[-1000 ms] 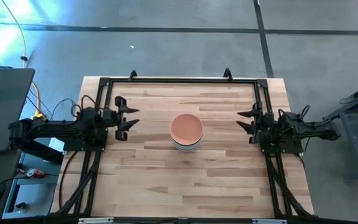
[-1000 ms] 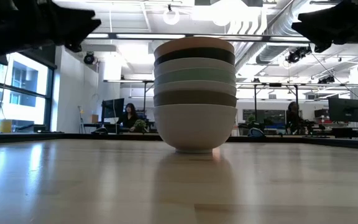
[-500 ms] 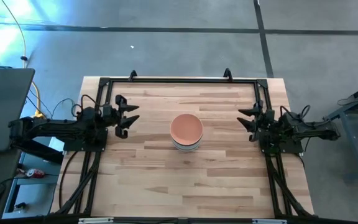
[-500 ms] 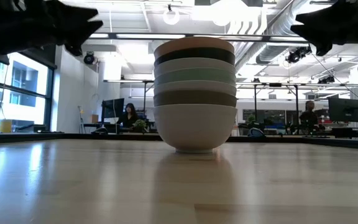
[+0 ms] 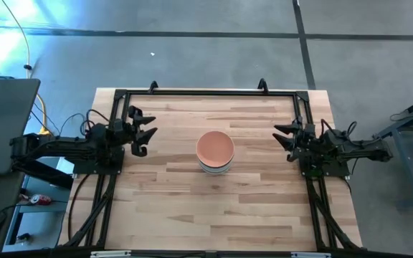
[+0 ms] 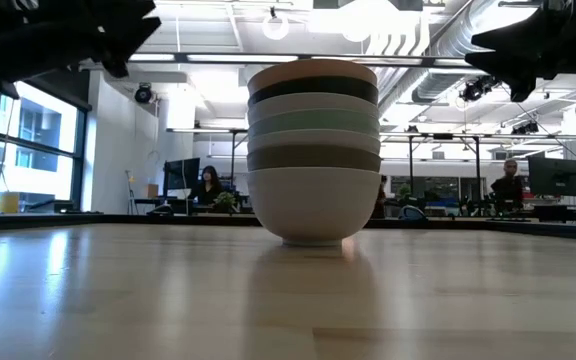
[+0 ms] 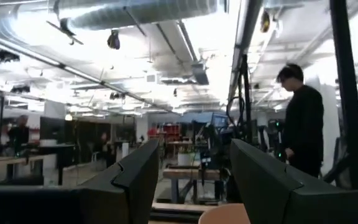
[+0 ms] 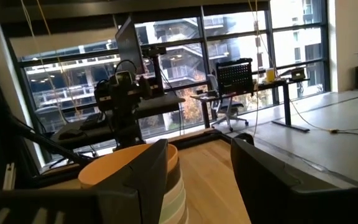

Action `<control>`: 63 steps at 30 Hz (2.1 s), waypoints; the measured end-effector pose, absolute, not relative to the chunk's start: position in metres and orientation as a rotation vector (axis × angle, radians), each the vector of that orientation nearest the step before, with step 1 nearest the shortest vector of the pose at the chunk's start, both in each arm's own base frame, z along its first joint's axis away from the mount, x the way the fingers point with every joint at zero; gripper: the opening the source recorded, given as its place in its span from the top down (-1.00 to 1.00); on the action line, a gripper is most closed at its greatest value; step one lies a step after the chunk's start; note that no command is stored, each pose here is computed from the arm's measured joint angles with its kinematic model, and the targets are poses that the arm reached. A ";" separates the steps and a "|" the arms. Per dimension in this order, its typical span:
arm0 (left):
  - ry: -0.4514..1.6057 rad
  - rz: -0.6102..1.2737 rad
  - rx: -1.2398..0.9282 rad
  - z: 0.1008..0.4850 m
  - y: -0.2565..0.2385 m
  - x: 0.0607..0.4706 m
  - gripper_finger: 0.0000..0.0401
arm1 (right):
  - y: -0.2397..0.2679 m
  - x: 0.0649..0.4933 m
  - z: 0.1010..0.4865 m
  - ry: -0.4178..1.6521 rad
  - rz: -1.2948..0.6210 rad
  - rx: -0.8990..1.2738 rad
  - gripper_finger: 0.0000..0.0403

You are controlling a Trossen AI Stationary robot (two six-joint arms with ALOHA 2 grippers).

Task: Nest bowls inside each other
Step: Return to Home Position

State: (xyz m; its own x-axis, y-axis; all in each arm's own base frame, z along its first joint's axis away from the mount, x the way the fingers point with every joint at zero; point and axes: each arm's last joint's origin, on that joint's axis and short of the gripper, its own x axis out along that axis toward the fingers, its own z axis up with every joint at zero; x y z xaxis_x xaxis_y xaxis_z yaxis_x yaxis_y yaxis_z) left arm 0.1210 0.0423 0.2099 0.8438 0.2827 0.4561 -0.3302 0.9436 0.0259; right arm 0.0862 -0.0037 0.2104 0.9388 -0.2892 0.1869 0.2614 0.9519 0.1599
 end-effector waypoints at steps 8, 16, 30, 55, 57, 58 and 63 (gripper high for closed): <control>-0.364 0.339 0.103 0.203 0.043 0.119 0.07 | -0.004 0.086 0.210 -0.206 -0.279 0.140 0.16; -0.524 0.343 0.166 0.219 0.037 0.104 0.07 | -0.004 0.086 0.210 -0.210 -0.277 0.164 0.16; -0.223 0.238 -0.053 0.213 0.030 0.091 0.07 | -0.004 0.086 0.210 -0.222 -0.268 0.244 0.16; -0.079 0.257 0.012 0.211 0.028 0.085 0.07 | -0.004 0.088 0.202 -0.153 -0.272 0.305 0.16; -0.138 0.255 0.034 0.211 0.028 0.086 0.08 | -0.004 0.088 0.202 -0.152 -0.272 0.304 0.16; -0.167 0.256 0.041 0.208 0.029 0.087 0.09 | -0.004 0.088 0.202 -0.152 -0.271 0.304 0.16; -0.208 0.272 0.005 0.186 0.031 0.092 0.19 | -0.004 0.088 0.202 -0.152 -0.271 0.304 0.16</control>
